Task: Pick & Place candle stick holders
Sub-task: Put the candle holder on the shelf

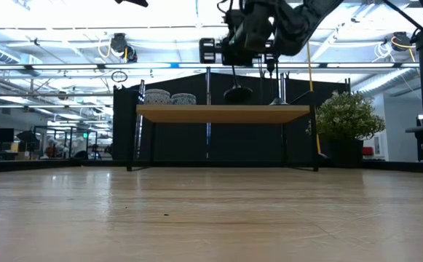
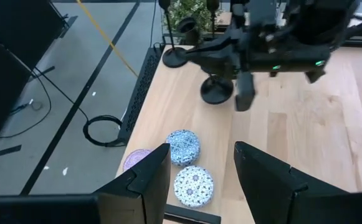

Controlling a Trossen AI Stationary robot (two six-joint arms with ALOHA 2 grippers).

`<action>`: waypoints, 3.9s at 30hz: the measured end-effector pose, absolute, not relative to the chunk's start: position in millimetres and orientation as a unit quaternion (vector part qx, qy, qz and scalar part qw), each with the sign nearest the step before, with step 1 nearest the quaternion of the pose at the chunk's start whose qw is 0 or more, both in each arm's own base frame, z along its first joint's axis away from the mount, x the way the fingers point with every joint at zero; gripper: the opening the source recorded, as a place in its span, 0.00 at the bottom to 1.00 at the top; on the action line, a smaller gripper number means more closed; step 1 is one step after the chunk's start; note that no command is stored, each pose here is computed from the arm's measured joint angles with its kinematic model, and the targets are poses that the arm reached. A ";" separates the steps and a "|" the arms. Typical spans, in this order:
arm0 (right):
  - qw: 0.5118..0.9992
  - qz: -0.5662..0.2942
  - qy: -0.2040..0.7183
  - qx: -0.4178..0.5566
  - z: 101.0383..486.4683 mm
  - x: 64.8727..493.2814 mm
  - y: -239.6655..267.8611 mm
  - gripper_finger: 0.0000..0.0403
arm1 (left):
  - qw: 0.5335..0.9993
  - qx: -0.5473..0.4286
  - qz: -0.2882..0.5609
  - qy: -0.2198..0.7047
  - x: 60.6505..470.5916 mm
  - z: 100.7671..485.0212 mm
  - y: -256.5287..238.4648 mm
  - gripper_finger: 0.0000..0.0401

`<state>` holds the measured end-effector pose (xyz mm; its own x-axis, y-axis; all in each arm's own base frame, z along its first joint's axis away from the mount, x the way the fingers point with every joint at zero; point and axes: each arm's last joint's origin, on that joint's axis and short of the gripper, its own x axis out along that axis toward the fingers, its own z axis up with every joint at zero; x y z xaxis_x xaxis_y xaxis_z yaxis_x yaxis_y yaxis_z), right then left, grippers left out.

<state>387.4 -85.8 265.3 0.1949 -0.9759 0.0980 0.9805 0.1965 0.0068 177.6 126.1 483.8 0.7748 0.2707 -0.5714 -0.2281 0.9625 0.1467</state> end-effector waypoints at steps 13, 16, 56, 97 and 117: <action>0.755 -0.653 -0.054 -0.007 258.0 384.2 -111.2 0.01 | 0.940 0.047 0.127 0.312 177.4 483.5 126.0 0.46; 0.750 -0.659 -0.050 -0.008 251.4 385.0 -117.6 0.02 | 0.941 0.051 0.127 0.311 177.6 483.7 126.1 0.46; 0.777 -0.624 -0.072 0.031 239.2 384.9 -139.4 0.15 | 0.940 0.066 0.119 0.314 177.3 483.5 125.7 0.46; 0.732 -0.680 -0.007 -0.031 247.7 391.6 -78.8 0.25 | 0.940 0.066 0.118 0.313 177.4 483.7 125.7 0.46; 0.715 -0.697 0.041 -0.042 256.0 389.5 -19.1 0.27 | 0.940 0.067 0.117 0.313 177.4 483.8 125.7 0.46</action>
<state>389.5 -19.1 256.0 0.0257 -0.9997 0.0001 0.9928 0.0255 -0.1168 177.4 125.7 483.8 0.7768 0.2625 -0.5724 -0.1787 0.9635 0.1994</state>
